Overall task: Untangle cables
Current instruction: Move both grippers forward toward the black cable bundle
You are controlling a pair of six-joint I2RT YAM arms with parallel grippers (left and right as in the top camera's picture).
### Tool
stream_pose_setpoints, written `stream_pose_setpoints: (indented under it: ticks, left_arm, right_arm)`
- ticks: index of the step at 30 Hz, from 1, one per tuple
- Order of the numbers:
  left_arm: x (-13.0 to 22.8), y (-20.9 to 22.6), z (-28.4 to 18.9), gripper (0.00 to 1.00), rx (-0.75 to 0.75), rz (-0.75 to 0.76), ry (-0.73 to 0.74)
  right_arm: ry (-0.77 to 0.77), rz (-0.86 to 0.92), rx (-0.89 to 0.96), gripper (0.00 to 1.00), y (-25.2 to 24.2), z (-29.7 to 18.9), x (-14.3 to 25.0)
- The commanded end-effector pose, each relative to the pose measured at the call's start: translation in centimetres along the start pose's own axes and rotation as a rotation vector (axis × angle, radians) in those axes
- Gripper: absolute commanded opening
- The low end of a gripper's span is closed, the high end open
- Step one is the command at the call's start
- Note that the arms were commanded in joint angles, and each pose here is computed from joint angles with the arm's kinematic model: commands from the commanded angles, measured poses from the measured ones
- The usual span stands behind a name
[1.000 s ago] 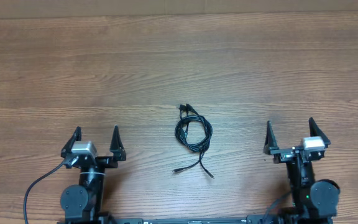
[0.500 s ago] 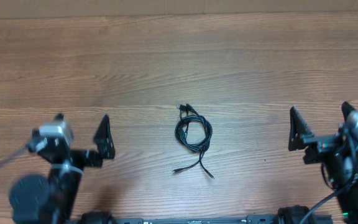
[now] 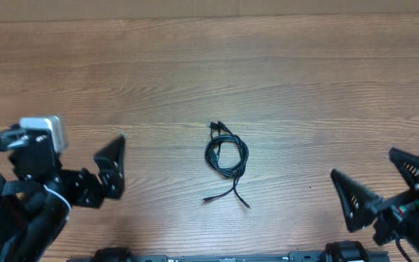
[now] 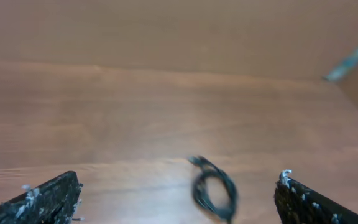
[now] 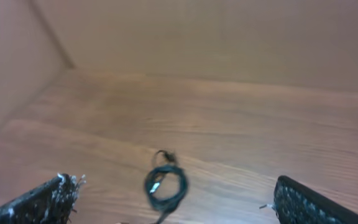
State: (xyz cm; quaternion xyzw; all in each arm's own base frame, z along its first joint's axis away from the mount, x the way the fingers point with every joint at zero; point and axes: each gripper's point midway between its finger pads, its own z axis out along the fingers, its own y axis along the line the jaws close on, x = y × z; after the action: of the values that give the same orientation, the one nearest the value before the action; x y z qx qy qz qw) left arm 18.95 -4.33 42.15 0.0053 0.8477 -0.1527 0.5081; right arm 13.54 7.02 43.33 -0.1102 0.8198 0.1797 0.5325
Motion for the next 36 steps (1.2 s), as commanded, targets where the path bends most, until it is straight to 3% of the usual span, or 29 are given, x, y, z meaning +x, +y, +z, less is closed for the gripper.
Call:
stream_pose_setpoints:
  ticks: [1,9,15,20,27,36]
  left_arm:
    - [0.7,-3.6,-0.3,1.0,0.208,0.007,0.045]
    - [2.7,-3.4,-0.2,1.0,0.211,-0.005,0.124]
    - [5.0,-1.5,2.6,1.0,0.151,-0.062,0.207]
    - [6.6,-0.3,5.9,1.0,0.133,-0.245,0.256]
    - [10.6,1.0,9.1,1.0,0.112,-0.315,0.389]
    - [13.1,0.0,11.3,0.96,0.176,-0.363,0.555]
  right_arm:
    - [-0.006,0.002,-0.081,0.98,1.5,-0.3,-0.2]
    - [0.023,0.013,-0.077,1.0,1.4,-0.3,0.5]
    - [0.056,0.028,0.001,1.0,-0.4,0.9,1.2]
    - [0.166,0.11,0.016,1.0,-1.6,3.8,3.4]
    - [0.343,0.377,0.075,1.0,-4.1,9.6,6.8]
    - [0.618,0.523,0.05,0.96,-5.6,17.4,10.3]
